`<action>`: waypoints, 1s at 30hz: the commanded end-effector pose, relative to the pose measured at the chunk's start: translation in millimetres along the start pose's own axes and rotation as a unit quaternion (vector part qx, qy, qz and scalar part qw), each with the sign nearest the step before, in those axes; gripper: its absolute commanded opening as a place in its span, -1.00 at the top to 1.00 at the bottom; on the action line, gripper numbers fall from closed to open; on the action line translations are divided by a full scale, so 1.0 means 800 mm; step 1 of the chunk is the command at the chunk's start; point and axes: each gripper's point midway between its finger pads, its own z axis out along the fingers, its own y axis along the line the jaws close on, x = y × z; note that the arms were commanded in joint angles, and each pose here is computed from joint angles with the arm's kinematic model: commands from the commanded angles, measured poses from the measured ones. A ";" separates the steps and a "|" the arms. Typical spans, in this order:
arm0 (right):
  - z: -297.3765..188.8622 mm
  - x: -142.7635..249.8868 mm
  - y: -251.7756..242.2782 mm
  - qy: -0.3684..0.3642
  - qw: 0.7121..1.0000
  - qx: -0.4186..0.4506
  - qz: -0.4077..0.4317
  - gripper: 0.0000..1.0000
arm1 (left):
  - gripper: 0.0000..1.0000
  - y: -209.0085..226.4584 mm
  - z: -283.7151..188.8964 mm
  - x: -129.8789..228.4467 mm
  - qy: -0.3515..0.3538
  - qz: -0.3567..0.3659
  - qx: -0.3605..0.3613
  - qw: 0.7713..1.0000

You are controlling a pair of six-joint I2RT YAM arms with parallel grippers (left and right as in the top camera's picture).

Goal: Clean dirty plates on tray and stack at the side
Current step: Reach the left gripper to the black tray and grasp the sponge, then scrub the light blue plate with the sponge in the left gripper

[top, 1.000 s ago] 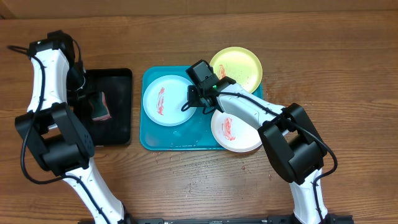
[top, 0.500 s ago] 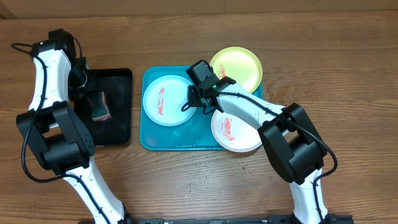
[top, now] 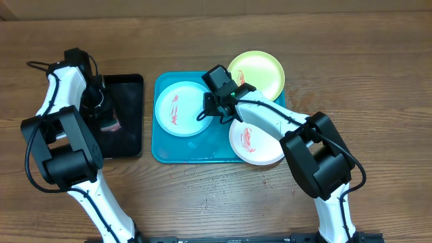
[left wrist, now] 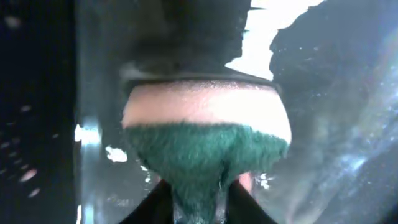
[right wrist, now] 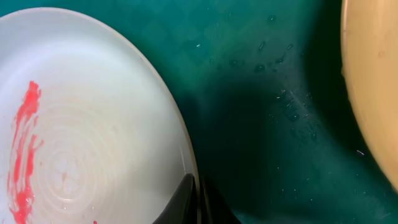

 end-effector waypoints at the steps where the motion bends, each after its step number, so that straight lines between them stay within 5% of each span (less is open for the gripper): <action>1: 0.003 -0.002 -0.003 -0.006 1.000 0.007 0.002 0.91 | 0.92 -0.006 0.013 0.014 0.019 0.010 0.002 1.000; 8: 0.003 -0.002 -0.003 -0.006 1.000 0.007 0.002 0.91 | 0.91 -0.006 0.007 0.010 0.016 0.005 0.002 1.000; 16: 0.003 -0.001 -0.003 -0.005 1.000 0.007 0.002 0.93 | 0.92 -0.019 -0.069 -0.018 -0.007 0.012 0.019 1.000; 22: 0.002 0.004 0.003 0.007 1.000 -0.008 0.002 0.93 | 0.92 -0.088 -0.131 -0.039 -0.052 0.065 0.071 0.994; 30: 0.001 0.014 0.001 0.049 0.998 -0.041 0.019 0.93 | 0.91 -0.215 -0.109 -0.006 -0.039 0.156 0.110 0.981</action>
